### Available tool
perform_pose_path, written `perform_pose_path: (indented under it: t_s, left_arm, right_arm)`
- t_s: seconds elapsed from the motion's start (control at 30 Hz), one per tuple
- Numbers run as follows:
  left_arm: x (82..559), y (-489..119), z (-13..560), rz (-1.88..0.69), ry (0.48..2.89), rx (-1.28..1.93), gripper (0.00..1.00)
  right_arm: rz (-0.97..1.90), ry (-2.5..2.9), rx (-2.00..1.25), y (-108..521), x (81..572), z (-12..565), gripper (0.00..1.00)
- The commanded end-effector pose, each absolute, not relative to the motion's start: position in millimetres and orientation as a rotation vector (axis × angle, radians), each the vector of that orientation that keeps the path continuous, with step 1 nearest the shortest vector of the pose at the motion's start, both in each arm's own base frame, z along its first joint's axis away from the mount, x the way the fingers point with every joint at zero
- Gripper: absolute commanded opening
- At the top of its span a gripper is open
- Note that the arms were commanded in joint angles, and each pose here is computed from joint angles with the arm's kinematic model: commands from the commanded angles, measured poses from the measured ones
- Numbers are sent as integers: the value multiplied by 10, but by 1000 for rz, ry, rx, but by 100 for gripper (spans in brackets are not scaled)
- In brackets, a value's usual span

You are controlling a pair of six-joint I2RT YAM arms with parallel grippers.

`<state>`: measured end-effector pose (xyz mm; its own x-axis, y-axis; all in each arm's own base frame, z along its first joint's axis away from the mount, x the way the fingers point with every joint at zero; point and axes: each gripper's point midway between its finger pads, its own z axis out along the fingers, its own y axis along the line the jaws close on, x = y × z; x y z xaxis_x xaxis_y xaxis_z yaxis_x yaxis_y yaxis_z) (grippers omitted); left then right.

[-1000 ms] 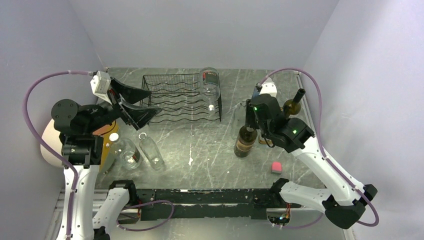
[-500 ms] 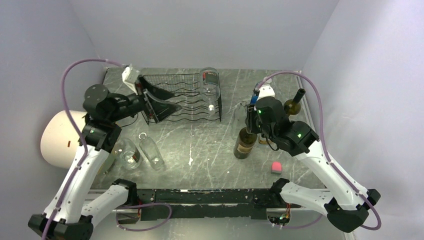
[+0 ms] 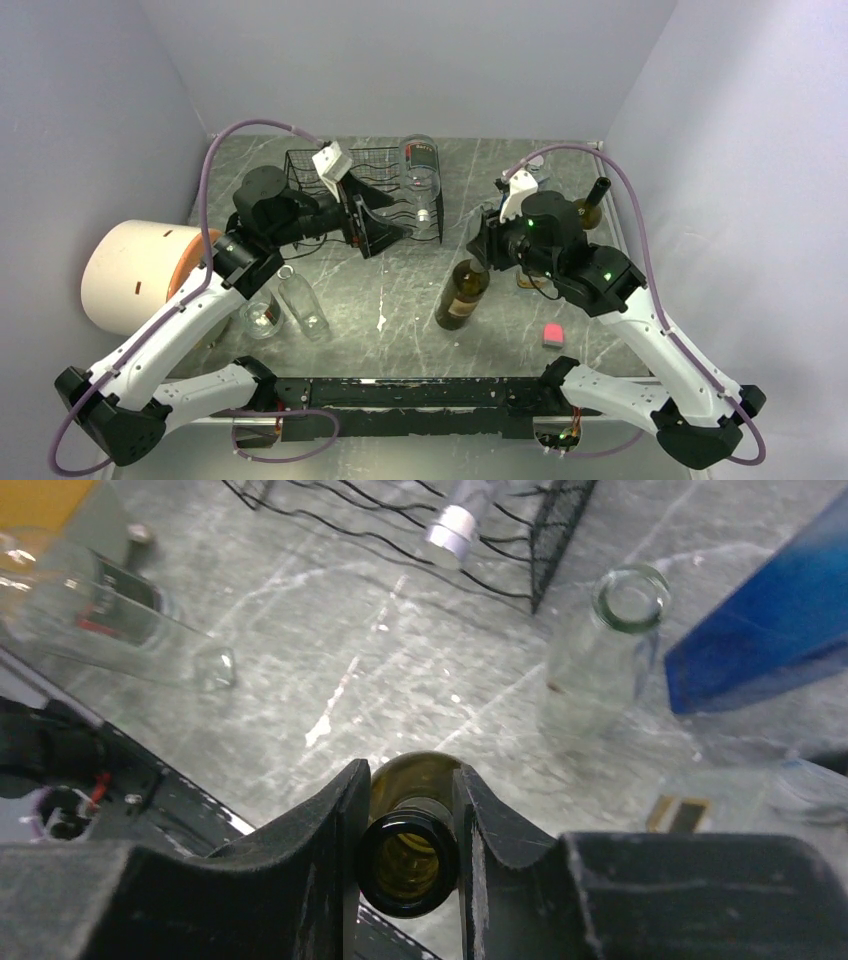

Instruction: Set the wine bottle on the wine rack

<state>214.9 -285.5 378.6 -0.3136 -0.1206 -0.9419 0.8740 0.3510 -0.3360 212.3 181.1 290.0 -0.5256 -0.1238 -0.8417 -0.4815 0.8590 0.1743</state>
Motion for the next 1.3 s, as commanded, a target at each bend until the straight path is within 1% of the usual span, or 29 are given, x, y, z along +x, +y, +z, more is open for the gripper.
perform_pose_path:
  t_s: [0.0, 0.23, 0.5, 0.6, 0.8, 1.0, 1.13, 1.2, 1.23, 1.27]
  left_arm:
    - [2086, -2935, 3635, -1107, 1441, 857, 99]
    - [2017, -3182, 3160, -1056, 1444, 992, 99]
    - [2218, -3266, 2758, -864, 1469, 979, 99]
    - [2332, -3267, 2657, -804, 1492, 958, 99]
    - [2409, -3320, 2538, -762, 1477, 989, 99]
    - [2364, -3322, 2425, -755, 1406, 1027, 99]
    - [2269, -3384, 2379, -798, 1367, 1096, 99]
    - [2259, -3406, 2352, -800, 1364, 1123, 95]
    - [2265, -3405, 2351, -795, 1359, 1125, 91]
    - [2264, -3404, 2363, -793, 1347, 1124, 84]
  right_arm:
    - [702, 1854, -365, 2123, 2263, 3594, 0]
    - [793, 1745, -235, 2230, 2409, 3902, 0]
    - [816, 1726, -123, 2272, 2560, 4126, 0]
    - [840, 1719, -125, 2309, 2555, 4189, 0]
    - [875, 1695, -135, 2330, 2514, 4308, 0]
    - [930, 1664, -137, 2342, 2432, 4405, 0]
    - [968, 1663, -168, 2375, 2356, 4437, 0]
    - [988, 1661, -178, 2392, 2322, 4446, 0]
    - [996, 1658, -181, 2391, 2303, 4450, 0]
    - [1000, 1657, -181, 2388, 2292, 4452, 0]
